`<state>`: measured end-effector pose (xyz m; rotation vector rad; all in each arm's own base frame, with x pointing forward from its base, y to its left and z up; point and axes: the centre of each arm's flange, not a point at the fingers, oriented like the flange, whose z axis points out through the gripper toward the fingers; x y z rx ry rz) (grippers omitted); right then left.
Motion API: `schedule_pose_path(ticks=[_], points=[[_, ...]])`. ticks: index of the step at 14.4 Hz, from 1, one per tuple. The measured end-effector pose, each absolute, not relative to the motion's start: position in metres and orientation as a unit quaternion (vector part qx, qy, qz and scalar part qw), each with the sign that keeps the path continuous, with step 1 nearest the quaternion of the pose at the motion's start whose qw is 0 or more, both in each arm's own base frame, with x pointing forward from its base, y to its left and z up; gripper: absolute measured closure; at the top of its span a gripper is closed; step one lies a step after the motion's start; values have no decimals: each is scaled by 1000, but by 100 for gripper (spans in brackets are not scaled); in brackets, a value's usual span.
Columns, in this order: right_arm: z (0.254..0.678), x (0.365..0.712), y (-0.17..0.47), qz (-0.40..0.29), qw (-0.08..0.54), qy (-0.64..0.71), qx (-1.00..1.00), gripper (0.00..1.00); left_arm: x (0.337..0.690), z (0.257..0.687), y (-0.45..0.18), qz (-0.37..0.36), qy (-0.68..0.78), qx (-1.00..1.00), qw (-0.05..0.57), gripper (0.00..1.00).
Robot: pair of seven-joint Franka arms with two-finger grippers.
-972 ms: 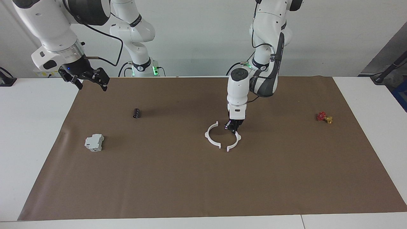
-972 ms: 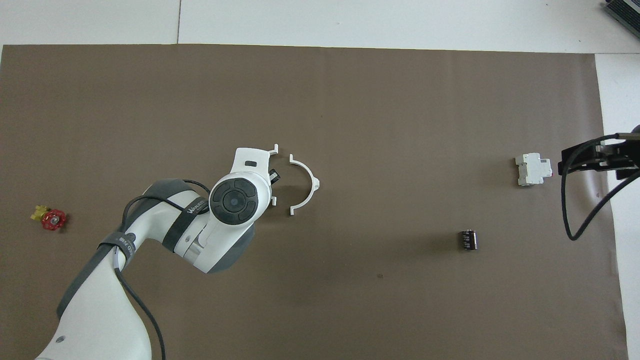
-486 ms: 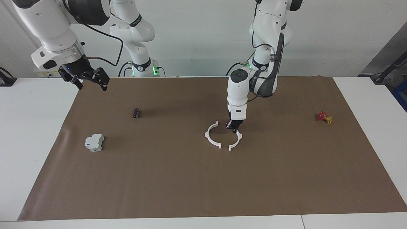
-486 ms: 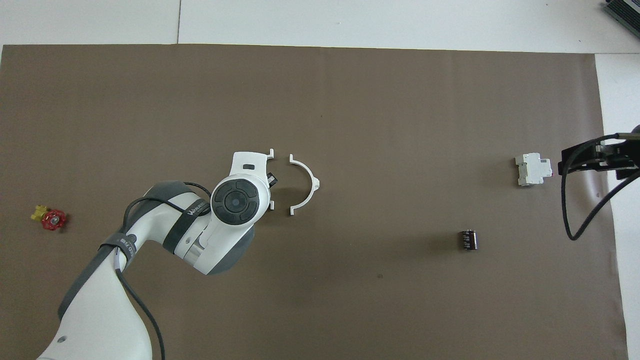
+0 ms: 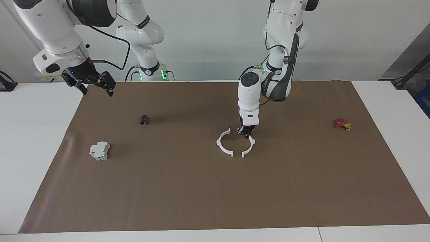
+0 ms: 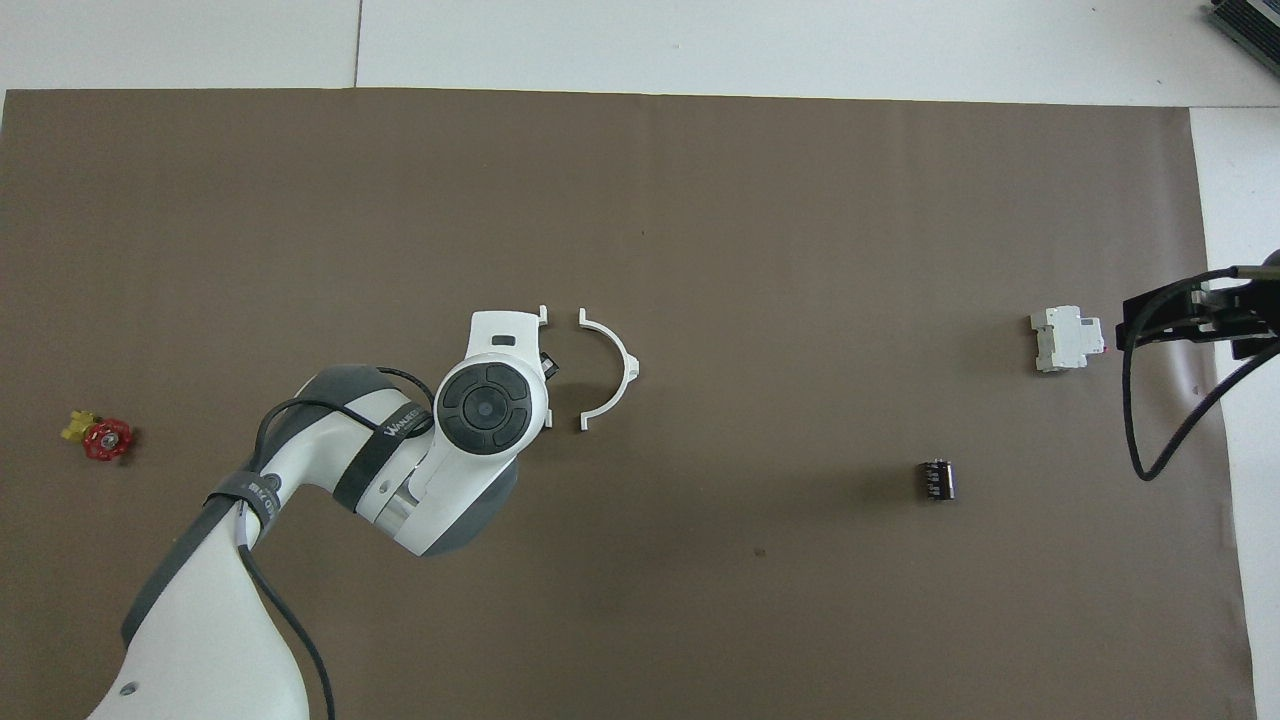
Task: Assemble drain pipe with both arms
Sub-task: 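Align the held half-ring ends with the placed half-ring using the left gripper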
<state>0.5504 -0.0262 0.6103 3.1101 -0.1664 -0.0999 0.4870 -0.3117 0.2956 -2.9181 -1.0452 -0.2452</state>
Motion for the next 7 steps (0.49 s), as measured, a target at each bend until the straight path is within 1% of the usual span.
schedule_pose_path(ticks=[7], points=[[610, 550, -26, -32, 13, -53, 998, 0, 483, 299, -322, -80, -334, -939, 13, 93]])
